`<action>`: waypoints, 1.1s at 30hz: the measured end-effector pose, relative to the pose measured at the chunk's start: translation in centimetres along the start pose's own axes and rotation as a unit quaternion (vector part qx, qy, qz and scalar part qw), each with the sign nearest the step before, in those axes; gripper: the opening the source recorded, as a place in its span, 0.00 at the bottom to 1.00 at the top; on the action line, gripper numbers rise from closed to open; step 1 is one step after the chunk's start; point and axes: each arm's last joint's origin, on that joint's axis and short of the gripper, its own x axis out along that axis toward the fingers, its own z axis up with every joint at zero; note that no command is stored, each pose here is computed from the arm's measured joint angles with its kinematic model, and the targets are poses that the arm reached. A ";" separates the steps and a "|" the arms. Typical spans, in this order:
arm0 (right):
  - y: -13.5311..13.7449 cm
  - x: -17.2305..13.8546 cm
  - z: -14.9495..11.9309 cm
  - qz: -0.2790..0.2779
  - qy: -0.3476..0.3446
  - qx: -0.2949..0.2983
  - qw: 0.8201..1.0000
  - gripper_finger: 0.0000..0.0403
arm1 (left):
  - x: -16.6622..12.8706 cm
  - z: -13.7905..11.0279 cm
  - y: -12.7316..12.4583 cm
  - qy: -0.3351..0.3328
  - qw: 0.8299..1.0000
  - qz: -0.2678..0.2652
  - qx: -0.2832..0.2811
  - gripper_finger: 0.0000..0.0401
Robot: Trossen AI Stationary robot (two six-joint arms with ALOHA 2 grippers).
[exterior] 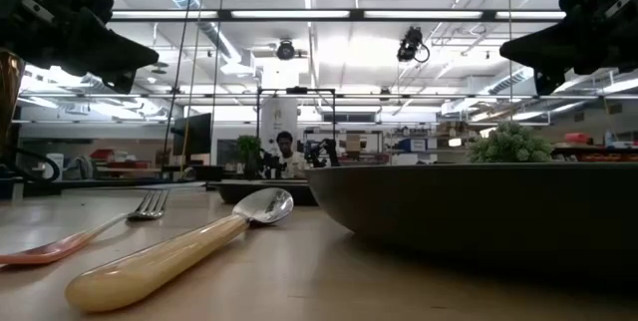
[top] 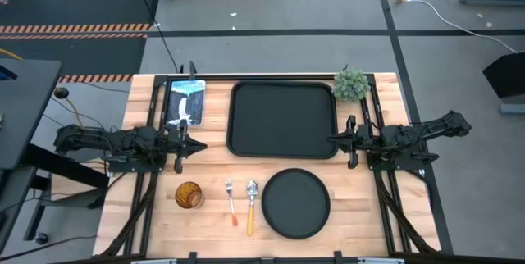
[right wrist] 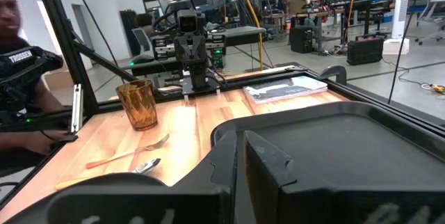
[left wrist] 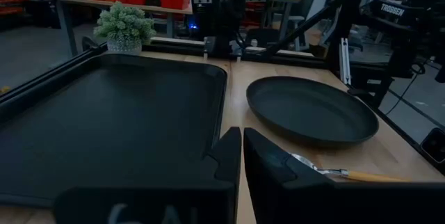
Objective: Pick and place plate/cup/fork/spoon on tray
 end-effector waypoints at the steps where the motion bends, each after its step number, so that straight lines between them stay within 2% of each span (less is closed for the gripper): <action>1: 0.0 0.0 0.0 0.000 0.000 0.000 1.000 0.08 | 0.0 0.0 0.0 0.000 1.000 0.000 0.000 0.06; 31: 0.0 0.0 0.0 0.000 0.000 0.000 1.000 0.08 | 0.0 0.0 0.0 0.000 1.000 0.000 0.000 0.06; 33: 0.0 0.0 0.0 0.000 0.000 0.000 1.000 0.08 | 0.0 0.0 0.0 0.000 1.000 -0.001 -0.022 0.06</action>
